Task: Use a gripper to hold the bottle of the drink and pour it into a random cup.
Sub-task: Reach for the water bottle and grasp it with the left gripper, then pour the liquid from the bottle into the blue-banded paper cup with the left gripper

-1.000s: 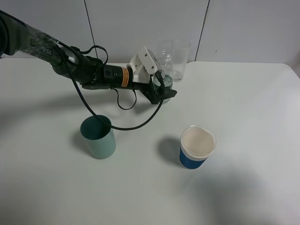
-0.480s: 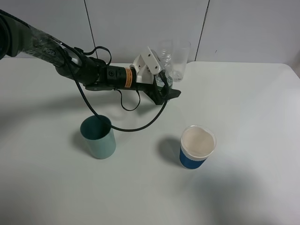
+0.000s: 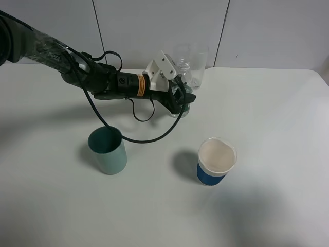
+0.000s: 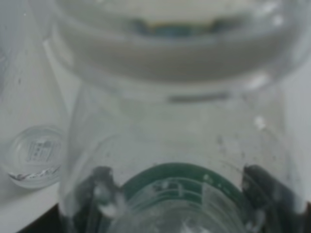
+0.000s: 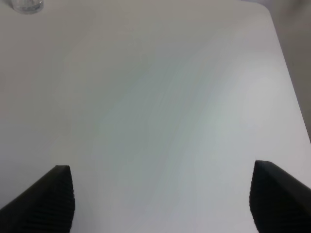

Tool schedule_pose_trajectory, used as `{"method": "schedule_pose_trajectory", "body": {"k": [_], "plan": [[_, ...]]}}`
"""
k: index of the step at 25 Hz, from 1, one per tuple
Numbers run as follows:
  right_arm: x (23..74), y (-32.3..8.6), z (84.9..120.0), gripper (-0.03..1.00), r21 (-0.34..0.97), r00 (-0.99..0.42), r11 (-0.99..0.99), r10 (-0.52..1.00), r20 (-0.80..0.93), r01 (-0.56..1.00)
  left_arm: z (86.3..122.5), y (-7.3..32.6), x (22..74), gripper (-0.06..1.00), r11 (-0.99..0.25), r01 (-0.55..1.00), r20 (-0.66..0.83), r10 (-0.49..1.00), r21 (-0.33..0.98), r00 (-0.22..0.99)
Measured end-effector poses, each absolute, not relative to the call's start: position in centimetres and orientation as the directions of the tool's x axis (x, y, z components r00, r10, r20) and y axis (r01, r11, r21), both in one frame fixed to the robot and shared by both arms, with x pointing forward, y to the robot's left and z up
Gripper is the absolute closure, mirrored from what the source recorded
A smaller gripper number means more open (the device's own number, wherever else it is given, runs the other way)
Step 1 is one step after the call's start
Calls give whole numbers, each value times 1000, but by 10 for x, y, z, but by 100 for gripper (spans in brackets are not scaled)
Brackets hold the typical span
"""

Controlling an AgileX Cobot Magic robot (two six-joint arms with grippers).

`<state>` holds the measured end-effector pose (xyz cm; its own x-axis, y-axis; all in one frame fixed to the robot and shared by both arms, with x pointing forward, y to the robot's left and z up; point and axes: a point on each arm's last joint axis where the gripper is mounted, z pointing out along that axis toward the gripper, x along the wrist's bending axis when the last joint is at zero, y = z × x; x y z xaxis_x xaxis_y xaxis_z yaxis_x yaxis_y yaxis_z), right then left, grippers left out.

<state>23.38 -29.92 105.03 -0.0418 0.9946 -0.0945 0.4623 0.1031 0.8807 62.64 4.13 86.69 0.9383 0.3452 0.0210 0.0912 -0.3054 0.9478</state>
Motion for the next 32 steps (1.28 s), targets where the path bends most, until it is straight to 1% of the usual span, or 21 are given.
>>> {"method": "schedule_pose_trajectory", "body": {"k": [8,13,23,26,30,32], "plan": [[234,-299,1050,23,881,-42,103,995,-95,462,866,41,626,40,-311,93,22,347,946,937],[234,-299,1050,23,881,-42,103,995,-95,462,877,43,629,40,-337,88,45,368,937,929],[234,-299,1050,23,881,-42,103,995,-95,462,939,51,633,40,-334,78,95,473,939,876],[234,-299,1050,23,881,-42,103,995,-95,462,958,58,629,40,-310,84,99,530,947,843],[234,-299,1050,23,881,-42,103,995,-95,462,970,69,619,40,-327,78,138,588,942,797],[234,-299,1050,23,881,-42,103,995,-95,462,972,76,608,40,-369,77,181,617,926,766]]}}
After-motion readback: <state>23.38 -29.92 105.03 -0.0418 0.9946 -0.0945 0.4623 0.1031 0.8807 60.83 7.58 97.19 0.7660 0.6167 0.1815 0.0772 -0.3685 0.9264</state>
